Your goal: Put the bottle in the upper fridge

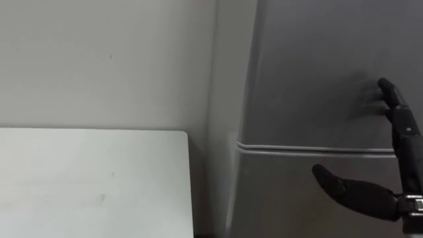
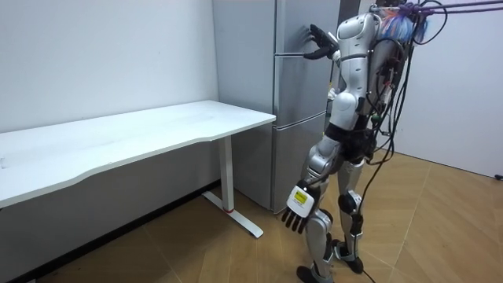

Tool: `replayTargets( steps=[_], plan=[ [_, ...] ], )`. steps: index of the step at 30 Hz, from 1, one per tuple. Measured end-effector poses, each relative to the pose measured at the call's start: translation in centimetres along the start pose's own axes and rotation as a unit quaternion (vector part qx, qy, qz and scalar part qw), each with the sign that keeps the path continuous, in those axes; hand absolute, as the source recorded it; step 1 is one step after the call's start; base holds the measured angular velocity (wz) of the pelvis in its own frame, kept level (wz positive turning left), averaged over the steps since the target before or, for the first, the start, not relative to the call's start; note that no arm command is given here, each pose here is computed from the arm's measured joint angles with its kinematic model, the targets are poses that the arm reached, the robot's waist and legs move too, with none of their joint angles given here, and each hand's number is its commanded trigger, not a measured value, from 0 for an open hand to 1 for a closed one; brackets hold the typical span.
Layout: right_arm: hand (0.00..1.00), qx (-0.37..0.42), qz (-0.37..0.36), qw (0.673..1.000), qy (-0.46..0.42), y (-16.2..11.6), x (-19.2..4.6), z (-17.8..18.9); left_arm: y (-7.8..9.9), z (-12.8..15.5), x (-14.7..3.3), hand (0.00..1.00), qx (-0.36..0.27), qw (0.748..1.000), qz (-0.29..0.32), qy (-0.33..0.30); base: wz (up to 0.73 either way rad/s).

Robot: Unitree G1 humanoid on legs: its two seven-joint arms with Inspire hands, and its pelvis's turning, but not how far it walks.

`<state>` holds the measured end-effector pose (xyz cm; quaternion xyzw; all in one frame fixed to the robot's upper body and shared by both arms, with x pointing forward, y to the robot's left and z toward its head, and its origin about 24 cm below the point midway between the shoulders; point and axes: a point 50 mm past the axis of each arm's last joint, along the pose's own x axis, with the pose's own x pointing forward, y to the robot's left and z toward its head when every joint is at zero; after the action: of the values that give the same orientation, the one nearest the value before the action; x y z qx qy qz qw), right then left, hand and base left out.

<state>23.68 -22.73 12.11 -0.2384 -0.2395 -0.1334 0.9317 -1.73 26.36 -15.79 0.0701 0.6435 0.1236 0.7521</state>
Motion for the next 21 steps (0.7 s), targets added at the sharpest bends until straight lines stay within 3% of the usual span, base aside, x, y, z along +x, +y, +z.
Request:
replayTargets(
  steps=[21],
  plan=[
    [0.00, -0.041, 0.027, 0.995, 0.091, 0.0, -1.4, -4.3, 0.5, 0.6, 0.0, 0.00, 0.028, 1.000, 0.002, -0.002, 0.01]
  ],
)
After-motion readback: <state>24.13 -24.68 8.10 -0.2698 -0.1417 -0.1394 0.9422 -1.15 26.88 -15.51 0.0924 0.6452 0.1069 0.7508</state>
